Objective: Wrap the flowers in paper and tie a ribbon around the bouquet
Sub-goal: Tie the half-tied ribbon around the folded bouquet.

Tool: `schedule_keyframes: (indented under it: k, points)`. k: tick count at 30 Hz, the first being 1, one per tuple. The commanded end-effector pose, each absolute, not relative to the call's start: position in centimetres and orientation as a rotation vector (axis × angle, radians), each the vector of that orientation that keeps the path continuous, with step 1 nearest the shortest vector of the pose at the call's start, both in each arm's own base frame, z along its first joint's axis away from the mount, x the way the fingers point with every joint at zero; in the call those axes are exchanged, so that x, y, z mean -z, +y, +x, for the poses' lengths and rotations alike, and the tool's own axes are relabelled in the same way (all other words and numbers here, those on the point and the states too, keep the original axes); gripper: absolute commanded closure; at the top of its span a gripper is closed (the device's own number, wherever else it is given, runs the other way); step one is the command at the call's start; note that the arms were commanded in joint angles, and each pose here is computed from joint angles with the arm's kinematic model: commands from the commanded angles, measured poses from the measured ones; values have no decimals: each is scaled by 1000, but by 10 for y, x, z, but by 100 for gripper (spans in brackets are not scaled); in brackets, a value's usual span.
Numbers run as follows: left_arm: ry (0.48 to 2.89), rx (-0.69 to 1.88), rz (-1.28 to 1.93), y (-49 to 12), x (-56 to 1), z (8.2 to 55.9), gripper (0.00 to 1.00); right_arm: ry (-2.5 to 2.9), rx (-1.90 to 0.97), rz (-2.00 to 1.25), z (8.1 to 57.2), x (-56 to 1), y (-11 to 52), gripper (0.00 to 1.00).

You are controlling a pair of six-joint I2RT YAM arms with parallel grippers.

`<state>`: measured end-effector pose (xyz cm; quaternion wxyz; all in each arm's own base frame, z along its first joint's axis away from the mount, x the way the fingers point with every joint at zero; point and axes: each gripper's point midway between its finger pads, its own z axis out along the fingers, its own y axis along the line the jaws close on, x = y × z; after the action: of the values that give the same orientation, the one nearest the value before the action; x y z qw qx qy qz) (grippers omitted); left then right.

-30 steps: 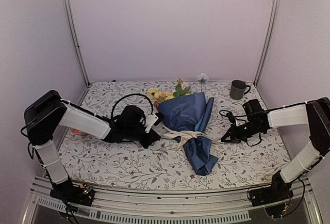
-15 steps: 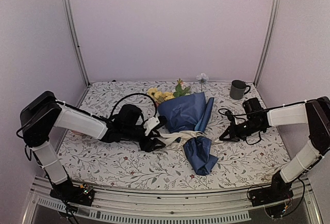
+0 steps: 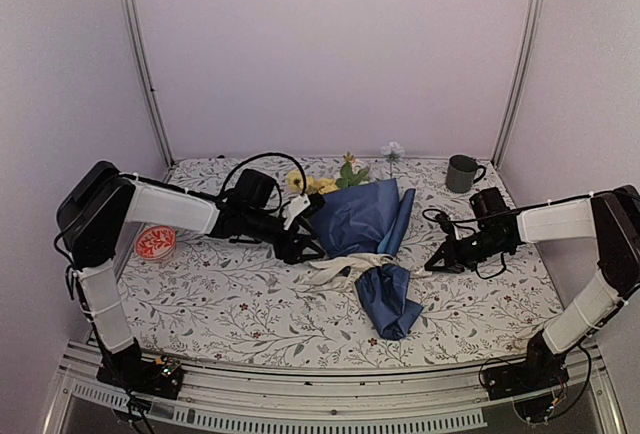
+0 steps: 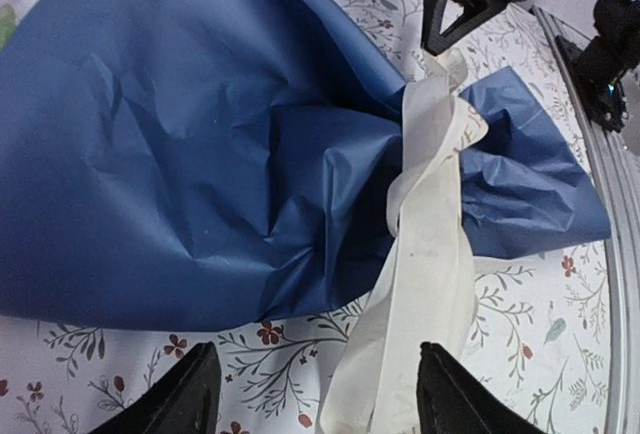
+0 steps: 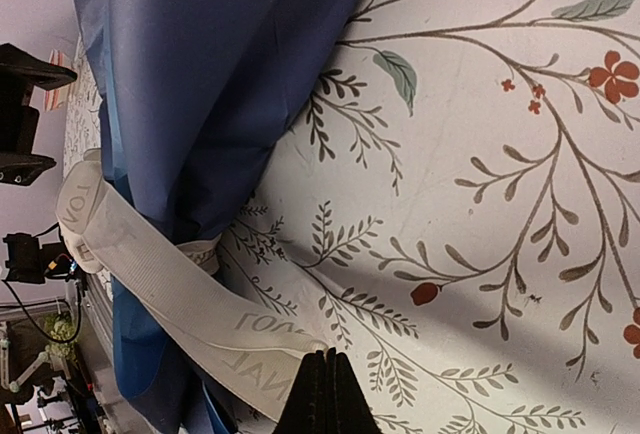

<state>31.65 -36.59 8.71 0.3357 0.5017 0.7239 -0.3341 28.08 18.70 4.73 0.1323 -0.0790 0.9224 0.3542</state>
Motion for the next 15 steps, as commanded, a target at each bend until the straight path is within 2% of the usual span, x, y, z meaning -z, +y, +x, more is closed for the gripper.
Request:
schedule_keyframes:
  k: [1, 7, 12, 14, 15]
  points:
    - [1951, 1084, 1362, -361, -73, 301, 30, 2668, -1021, -251, 287, -49, 188, 100]
    - [2056, 1211, 1347, -357, -49, 295, 29, 2671, -1017, -251, 287, -48, 187, 100]
    - [1991, 1300, 1422, -362, -48, 275, 28, 2676, -1012, -251, 287, -47, 187, 100]
    - [1993, 1291, 1413, -363, -48, 278, 35, 2679, -1008, -249, 287, -46, 186, 100]
    - [2001, 1280, 1402, -363, -48, 281, 42, 2681, -1008, -249, 286, -46, 186, 100]
